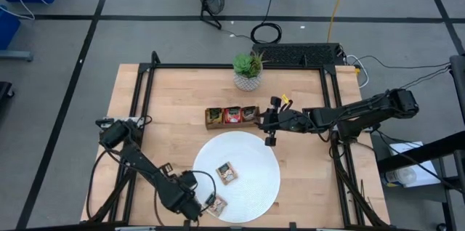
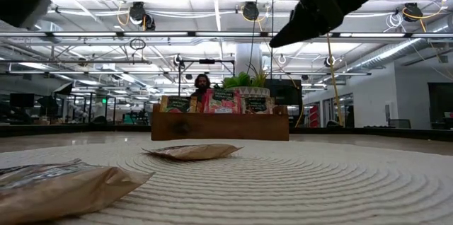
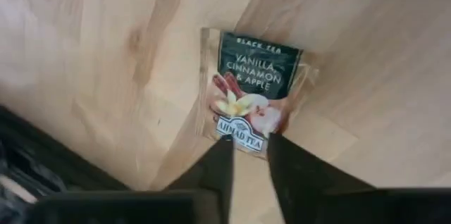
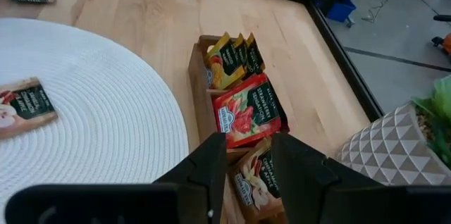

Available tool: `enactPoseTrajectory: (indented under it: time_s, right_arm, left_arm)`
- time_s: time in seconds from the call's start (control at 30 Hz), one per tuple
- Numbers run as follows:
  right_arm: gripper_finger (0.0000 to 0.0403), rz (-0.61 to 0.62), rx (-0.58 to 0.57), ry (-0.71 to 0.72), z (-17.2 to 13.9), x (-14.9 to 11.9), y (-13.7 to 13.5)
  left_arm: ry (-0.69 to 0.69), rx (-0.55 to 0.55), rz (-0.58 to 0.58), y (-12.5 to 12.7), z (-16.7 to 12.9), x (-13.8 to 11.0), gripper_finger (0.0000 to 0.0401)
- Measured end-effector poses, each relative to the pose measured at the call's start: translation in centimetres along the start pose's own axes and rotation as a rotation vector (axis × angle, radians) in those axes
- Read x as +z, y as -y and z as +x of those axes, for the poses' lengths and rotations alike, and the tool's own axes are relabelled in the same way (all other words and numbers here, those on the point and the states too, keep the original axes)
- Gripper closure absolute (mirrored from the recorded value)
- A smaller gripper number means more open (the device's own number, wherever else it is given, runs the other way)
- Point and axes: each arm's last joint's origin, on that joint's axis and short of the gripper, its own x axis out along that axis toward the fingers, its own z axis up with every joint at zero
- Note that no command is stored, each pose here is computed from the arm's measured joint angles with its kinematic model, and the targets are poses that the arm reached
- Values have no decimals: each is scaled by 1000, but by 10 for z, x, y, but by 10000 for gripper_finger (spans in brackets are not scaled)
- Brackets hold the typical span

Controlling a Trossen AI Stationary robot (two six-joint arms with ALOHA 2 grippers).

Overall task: Pick & Place Tea
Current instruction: Put the vanilla tea bag into the wooden organizer

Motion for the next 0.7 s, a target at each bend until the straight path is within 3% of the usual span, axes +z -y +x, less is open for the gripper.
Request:
enactPoseTrajectory:
  time_s: [0.17, 0.33, 0.5, 0.7]
  right_arm:
    - [303, 10, 7, -25, 0, -3, -1]
    - [303, -4, 5, -5, 0, -1, -1]
    - [303, -15, 0, 26, 0, 3, 0]
    - [303, -12, -2, 36, 0, 4, 0]
  left_arm:
    - [94, -86, 145, 14, 0, -16, 239]
    - [159, -77, 94, 20, 5, -29, 197]
    - [216, -17, 56, 16, 21, -36, 189]
    - [186, -72, 85, 17, 43, -38, 203]
